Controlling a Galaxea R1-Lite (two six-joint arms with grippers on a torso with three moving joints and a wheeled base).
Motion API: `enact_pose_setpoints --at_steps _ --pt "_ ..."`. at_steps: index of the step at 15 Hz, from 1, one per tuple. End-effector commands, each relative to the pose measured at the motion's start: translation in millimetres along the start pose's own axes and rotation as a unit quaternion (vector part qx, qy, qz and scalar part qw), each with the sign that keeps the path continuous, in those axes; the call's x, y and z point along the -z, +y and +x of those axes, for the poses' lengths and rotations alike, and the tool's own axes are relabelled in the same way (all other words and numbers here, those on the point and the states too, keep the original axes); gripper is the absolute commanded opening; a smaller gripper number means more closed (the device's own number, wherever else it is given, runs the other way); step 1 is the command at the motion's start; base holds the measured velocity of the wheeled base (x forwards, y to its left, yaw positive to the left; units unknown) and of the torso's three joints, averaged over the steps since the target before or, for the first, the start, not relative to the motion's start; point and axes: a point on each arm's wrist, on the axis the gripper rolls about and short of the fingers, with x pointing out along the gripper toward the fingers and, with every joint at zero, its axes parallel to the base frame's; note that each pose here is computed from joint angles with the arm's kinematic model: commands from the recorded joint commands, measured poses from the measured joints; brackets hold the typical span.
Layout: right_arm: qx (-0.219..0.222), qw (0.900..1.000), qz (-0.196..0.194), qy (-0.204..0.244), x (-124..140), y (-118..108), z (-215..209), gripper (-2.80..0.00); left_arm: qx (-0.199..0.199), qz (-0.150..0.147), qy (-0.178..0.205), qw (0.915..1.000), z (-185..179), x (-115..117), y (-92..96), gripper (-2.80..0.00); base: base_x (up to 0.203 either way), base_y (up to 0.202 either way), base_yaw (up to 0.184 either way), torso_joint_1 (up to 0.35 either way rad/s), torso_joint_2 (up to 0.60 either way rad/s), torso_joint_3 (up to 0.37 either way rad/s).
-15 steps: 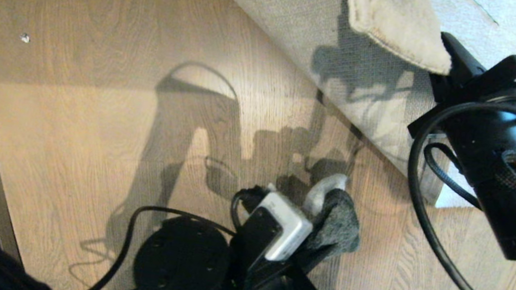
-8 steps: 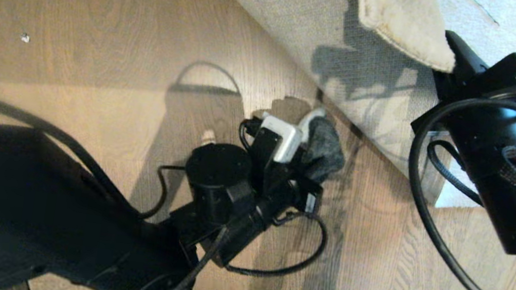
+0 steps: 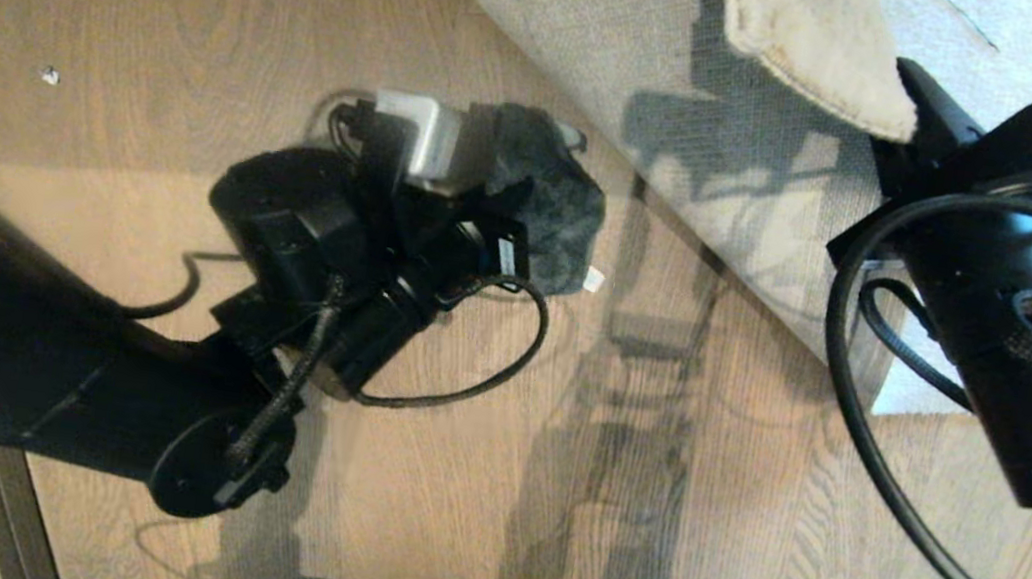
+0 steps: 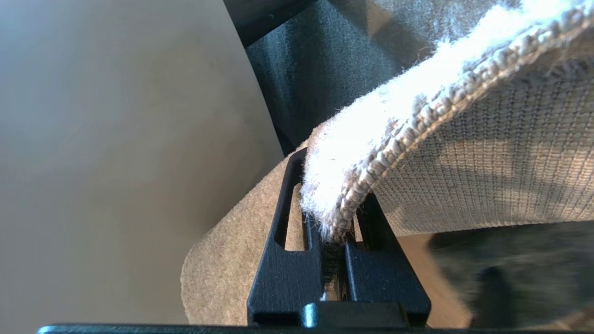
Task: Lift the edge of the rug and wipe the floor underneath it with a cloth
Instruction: Wipe the floor under the carpet with a rag
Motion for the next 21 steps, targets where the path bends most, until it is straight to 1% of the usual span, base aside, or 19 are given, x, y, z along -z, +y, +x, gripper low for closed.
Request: enact_pose_setpoints --at_steps 1,3,4,6,7,8,10,13,14,15,16,17,19,20,21 --pt "-0.022 1.0 0.013 -0.007 -1.4 6.1 -0.4 -2.8 -0.003 0.005 -0.026 0.9996 -20.6 -34.2 5.2 -2.8 0.0 0.0 0.0 0.0 0.0 0.0" --pt "-0.022 1.0 0.013 -0.007 -1.6 6.4 -0.8 -2.8 0.008 0.018 -0.013 0.9997 -42.5 -40.3 2.6 -2.8 0.0 0.0 0.0 0.0 0.0 0.0" --pt "-0.023 1.0 0.013 -0.007 -1.8 6.9 -0.9 -2.8 0.019 0.02 -0.001 0.9996 -54.4 -38.8 -1.9 -2.8 0.0 0.0 0.0 0.0 0.0 0.0" --pt "-0.027 1.0 0.015 -0.008 -3.1 10.1 -2.1 -2.8 0.06 0.019 0.036 0.9974 -83.3 -28.1 -19.0 -2.8 0.0 0.0 0.0 0.0 0.0 0.0" --pt "-0.026 1.0 0.014 -0.008 -3.3 10.1 -2.7 -2.8 0.084 0.019 0.059 0.9945 -98.2 -19.9 -28.4 -2.8 0.0 0.0 0.0 0.0 0.0 0.0" --pt "-0.026 1.0 0.014 -0.008 -3.4 10.6 -2.8 -2.8 0.114 0.019 0.082 0.9899 -113.4 -10.9 -39.1 -2.8 0.0 0.0 0.0 0.0 0.0 0.0" --pt "-0.025 1.0 0.013 -0.008 -3.3 9.9 -2.7 -2.8 0.166 0.02 0.131 0.9773 -136.9 9.5 -60.3 -2.8 0.0 0.0 0.0 0.0 0.0 0.0" --pt "-0.025 1.0 0.012 -0.008 -2.9 9.4 -2.0 -2.8 0.209 0.019 0.199 0.9573 -144.7 46.9 -90.1 -2.8 0.0 0.0 0.0 0.0 0.0 0.0" --pt "-0.025 1.0 0.012 -0.009 -2.9 9.4 -2.0 -2.8 0.218 0.019 0.215 0.9518 -143.6 58.9 -99.7 -2.8 0.0 0.0 0.0 0.0 0.0 0.0" --pt "-0.025 1.0 0.011 -0.009 -3.1 9.4 -1.9 -2.8 0.221 0.02 0.228 0.9482 -139.0 71.6 -109.6 -2.8 0.0 0.0 0.0 0.0 0.0 0.0" --pt "-0.024 1.0 0.01 -0.009 -3.0 9.1 -2.2 -2.8 0.219 0.017 0.228 0.9486 -130.8 80.9 -119.0 -2.8 0.0 0.0 0.0 0.0 0.0 0.0" --pt "-0.023 1.0 0.009 -0.011 -3.3 8.7 -2.3 -2.8 0.212 0.009 0.212 0.954 -117.4 85.1 -129.2 -2.8 0.0 0.0 0.0 0.0 0.0 0.0" --pt "-0.023 1.0 0.009 -0.012 -3.4 8.7 -2.3 -2.8 0.174 -0.018 0.163 0.9709 -84.6 85.5 -142.7 -2.8 0.0 0.0 0.0 0.0 0.0 0.0" --pt "-0.023 1.0 0.009 -0.012 -3.6 9.3 -2.4 -2.8 0.149 -0.028 0.141 0.9784 -68.1 84.1 -143.9 -2.8 0.0 0.0 0.0 0.0 0.0 0.0" --pt "-0.025 1.0 0.009 -0.012 -3.5 9.8 -2.0 -2.8 0.119 -0.038 0.117 0.9853 -49.7 80.9 -138.7 -2.8 0.0 0.0 0.0 0.0 0.0 0.0"
